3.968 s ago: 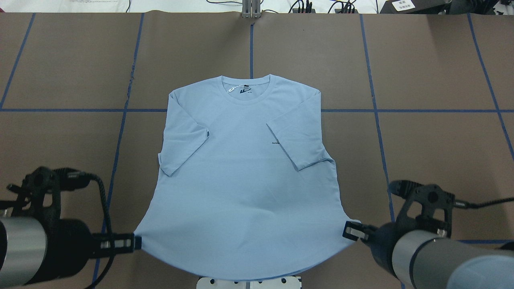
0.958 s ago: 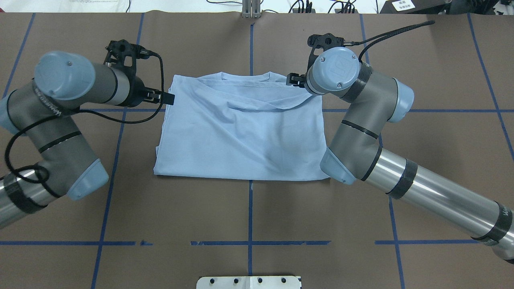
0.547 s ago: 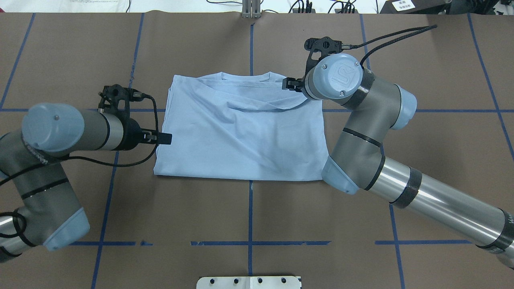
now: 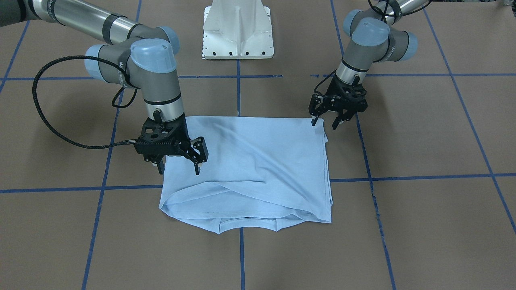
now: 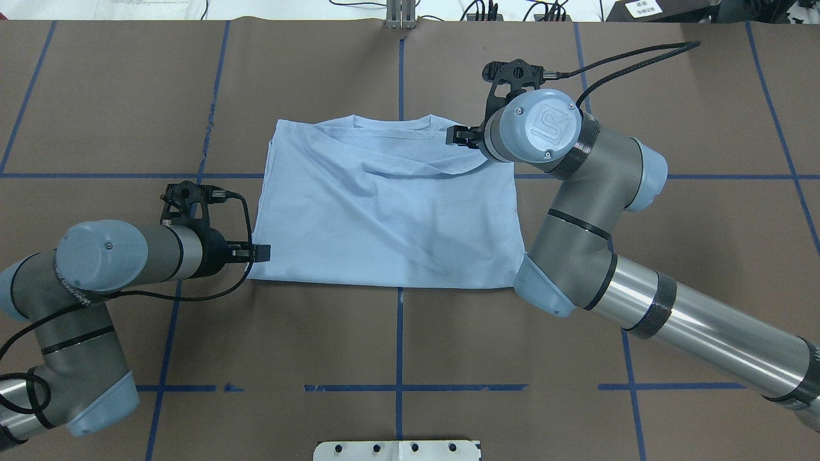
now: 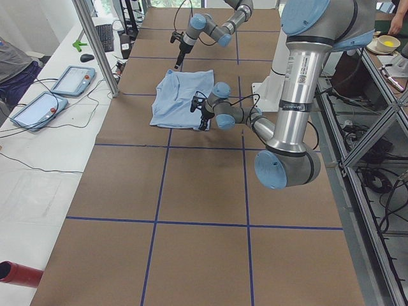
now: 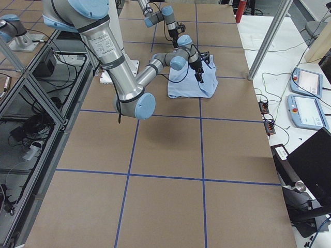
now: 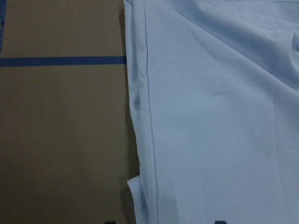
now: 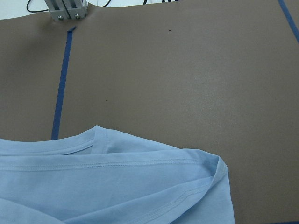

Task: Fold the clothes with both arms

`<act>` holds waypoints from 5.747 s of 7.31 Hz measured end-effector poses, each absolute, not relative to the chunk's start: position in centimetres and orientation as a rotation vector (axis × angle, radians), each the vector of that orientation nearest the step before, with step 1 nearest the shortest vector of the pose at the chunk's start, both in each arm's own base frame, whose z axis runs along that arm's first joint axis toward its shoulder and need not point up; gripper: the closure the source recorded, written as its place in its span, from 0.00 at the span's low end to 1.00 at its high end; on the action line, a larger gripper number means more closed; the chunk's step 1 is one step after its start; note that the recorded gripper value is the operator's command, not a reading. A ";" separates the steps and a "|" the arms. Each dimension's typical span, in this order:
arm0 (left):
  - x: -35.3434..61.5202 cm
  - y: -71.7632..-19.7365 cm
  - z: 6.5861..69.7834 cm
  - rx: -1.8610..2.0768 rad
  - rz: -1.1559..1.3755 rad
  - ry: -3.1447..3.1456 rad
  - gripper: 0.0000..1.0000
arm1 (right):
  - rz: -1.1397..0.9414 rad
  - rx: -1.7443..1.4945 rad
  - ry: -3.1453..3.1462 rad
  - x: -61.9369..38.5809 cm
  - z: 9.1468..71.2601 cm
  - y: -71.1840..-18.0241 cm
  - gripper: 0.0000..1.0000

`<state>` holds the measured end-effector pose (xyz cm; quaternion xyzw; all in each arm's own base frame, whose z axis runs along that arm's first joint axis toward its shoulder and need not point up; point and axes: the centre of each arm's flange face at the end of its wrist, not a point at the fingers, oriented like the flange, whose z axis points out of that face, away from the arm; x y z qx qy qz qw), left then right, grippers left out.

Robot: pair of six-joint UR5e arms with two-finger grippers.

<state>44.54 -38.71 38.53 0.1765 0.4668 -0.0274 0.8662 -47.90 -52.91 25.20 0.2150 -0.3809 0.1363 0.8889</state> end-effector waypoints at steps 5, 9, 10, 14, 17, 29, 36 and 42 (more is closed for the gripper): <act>46.8 -36.9 38.9 0.323 -0.094 0.984 1.00 | 0.283 0.445 -0.794 -47.9 25.3 -52.6 0.01; 44.4 -37.5 40.3 0.352 -0.084 0.950 1.00 | 0.283 0.442 -0.798 -48.2 25.3 -52.1 0.01; 42.3 -39.6 41.4 0.407 -0.051 0.906 1.00 | 0.283 0.440 -0.796 -48.2 25.4 -52.1 0.01; 34.1 -57.3 46.3 0.587 -0.008 0.641 1.00 | 0.271 0.449 -0.811 -48.1 24.7 -51.5 0.01; 35.1 -71.4 48.0 0.623 0.019 0.534 0.65 | 0.260 0.454 -0.839 -48.5 23.4 -50.4 0.01; 30.1 -64.6 43.3 0.651 0.006 0.852 0.00 | 0.419 0.344 -0.793 -68.4 16.4 -51.4 0.34; 30.3 -64.6 43.7 0.644 0.009 0.848 0.00 | 0.404 0.339 -0.769 -69.4 17.7 -50.5 0.37; 30.2 -64.6 43.7 0.645 0.009 0.847 0.00 | 0.409 0.334 -0.767 -69.5 17.9 -50.4 0.84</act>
